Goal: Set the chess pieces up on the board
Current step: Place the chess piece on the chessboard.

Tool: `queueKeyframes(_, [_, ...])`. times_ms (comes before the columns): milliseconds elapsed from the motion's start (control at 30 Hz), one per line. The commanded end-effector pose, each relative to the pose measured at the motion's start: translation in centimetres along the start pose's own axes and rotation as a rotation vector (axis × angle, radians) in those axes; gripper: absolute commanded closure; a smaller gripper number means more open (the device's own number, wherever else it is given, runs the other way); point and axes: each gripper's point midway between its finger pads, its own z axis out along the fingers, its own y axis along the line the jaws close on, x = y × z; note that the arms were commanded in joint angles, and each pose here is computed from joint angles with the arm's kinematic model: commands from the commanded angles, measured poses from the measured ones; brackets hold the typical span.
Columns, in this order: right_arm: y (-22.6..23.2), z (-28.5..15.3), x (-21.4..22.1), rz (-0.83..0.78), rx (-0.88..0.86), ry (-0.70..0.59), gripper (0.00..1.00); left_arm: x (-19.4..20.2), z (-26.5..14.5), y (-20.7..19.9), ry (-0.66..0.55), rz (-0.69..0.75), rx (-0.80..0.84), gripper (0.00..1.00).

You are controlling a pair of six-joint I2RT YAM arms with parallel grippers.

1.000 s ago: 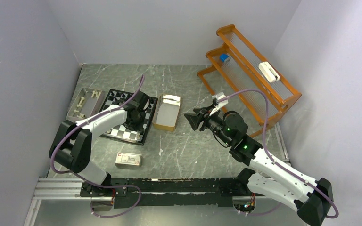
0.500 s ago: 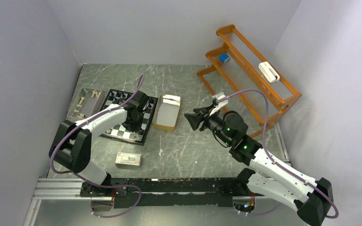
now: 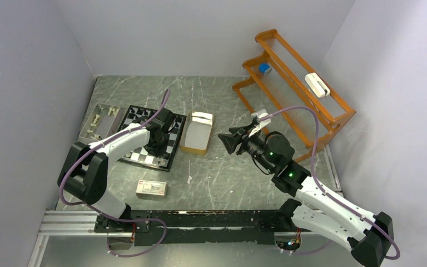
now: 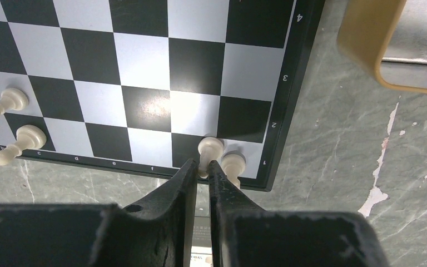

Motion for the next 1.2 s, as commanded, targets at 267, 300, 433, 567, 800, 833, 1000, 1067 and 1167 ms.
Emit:
queueKeyframes(267, [-0.1,-0.1,-0.4,-0.001,0.006,-0.023,0.45,0.9,-0.5,1.0,0.035,0.004,-0.055,0.82])
queueKeyframes(300, [-0.1,-0.1,-0.4,-0.002,0.008,-0.024,0.45,0.9,-0.5,1.0,0.036,0.003,-0.057,0.82])
queueKeyframes(433, [-0.1,-0.2,-0.4,0.000,0.006,-0.026,0.44,1.1,-0.2,1.2,0.047,0.001,-0.072,0.82])
queueKeyframes(567, [-0.2,-0.2,-0.3,0.001,0.007,-0.023,0.44,1.0,-0.2,1.4,0.043,-0.006,-0.086,0.82])
queueKeyframes(800, [-0.2,-0.2,-0.4,-0.001,0.007,-0.028,0.44,0.8,-0.2,1.0,0.027,-0.013,-0.066,0.81])
queueKeyframes(833, [-0.2,-0.2,-0.4,-0.001,0.008,-0.027,0.44,0.7,-0.2,0.9,0.027,-0.013,-0.058,0.80])
queueKeyframes(1000, [-0.2,-0.2,-0.2,-0.002,0.008,-0.022,0.44,0.2,-0.5,0.4,0.018,-0.016,-0.032,0.73])
queueKeyframes(1067, [-0.2,-0.2,-0.2,0.000,0.006,-0.025,0.44,-0.2,-0.8,0.3,0.002,-0.021,-0.028,0.73])
queueKeyframes(1167, [-0.2,-0.2,-0.1,0.001,0.005,-0.022,0.44,-0.5,-1.1,0.2,-0.008,-0.019,-0.019,0.72])
